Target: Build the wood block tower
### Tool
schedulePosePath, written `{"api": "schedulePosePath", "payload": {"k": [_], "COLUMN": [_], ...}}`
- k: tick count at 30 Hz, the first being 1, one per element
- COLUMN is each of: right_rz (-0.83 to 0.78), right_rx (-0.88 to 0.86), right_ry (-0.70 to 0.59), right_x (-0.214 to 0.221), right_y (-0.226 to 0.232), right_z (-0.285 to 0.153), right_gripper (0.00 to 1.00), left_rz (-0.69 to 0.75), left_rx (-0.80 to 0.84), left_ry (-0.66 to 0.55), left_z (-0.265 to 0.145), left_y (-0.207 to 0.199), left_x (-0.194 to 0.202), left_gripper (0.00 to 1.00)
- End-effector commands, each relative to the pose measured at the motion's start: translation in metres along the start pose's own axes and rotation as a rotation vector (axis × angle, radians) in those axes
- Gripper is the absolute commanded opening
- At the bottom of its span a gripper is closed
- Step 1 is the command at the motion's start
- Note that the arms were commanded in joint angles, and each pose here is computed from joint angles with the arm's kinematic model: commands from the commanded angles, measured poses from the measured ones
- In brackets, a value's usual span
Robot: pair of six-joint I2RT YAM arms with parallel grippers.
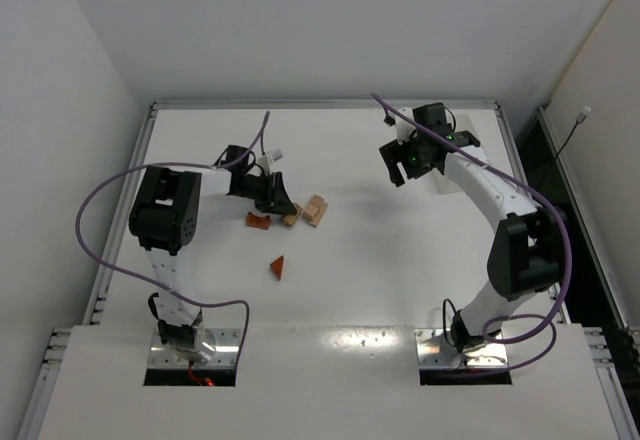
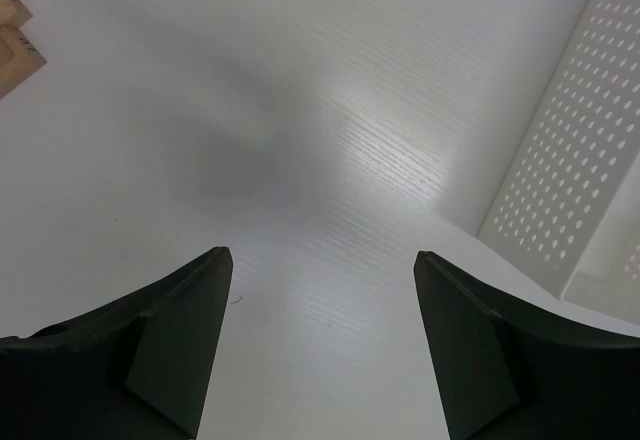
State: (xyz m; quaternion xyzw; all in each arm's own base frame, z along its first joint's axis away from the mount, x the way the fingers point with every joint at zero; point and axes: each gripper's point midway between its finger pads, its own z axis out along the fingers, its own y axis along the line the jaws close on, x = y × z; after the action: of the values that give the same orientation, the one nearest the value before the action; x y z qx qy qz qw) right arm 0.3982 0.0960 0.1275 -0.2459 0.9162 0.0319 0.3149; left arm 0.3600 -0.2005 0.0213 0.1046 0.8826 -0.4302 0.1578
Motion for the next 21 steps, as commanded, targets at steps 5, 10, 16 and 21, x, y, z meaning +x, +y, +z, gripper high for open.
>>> {"api": "schedulePosePath", "payload": {"k": [5,10,16,21], "right_rz": [0.014,0.014,0.014,0.014], "right_rx": [0.004,0.004,0.004,0.004], "right_ry": [-0.045,-0.045,-0.045,-0.045], "right_x": [-0.012,-0.012,-0.012,-0.012], "right_y": [-0.003,-0.003,-0.003,-0.003], "right_z": [-0.007,-0.007,-0.007,-0.007], "right_gripper": [0.71,0.71,0.71,0.71], "left_rz": [-0.039,-0.02,-0.028,-0.022], "left_rx": [-0.094,-0.086,-0.095,-0.092], "left_ry": [0.091,0.096,0.093,0.1], "left_z": [0.017,0.018,0.017,0.019], "left_y": [0.019,0.012,0.013,0.011], "left_x": [0.042,0.047,0.05,0.052], "left_gripper": [0.0,0.0,0.0,0.0]}}
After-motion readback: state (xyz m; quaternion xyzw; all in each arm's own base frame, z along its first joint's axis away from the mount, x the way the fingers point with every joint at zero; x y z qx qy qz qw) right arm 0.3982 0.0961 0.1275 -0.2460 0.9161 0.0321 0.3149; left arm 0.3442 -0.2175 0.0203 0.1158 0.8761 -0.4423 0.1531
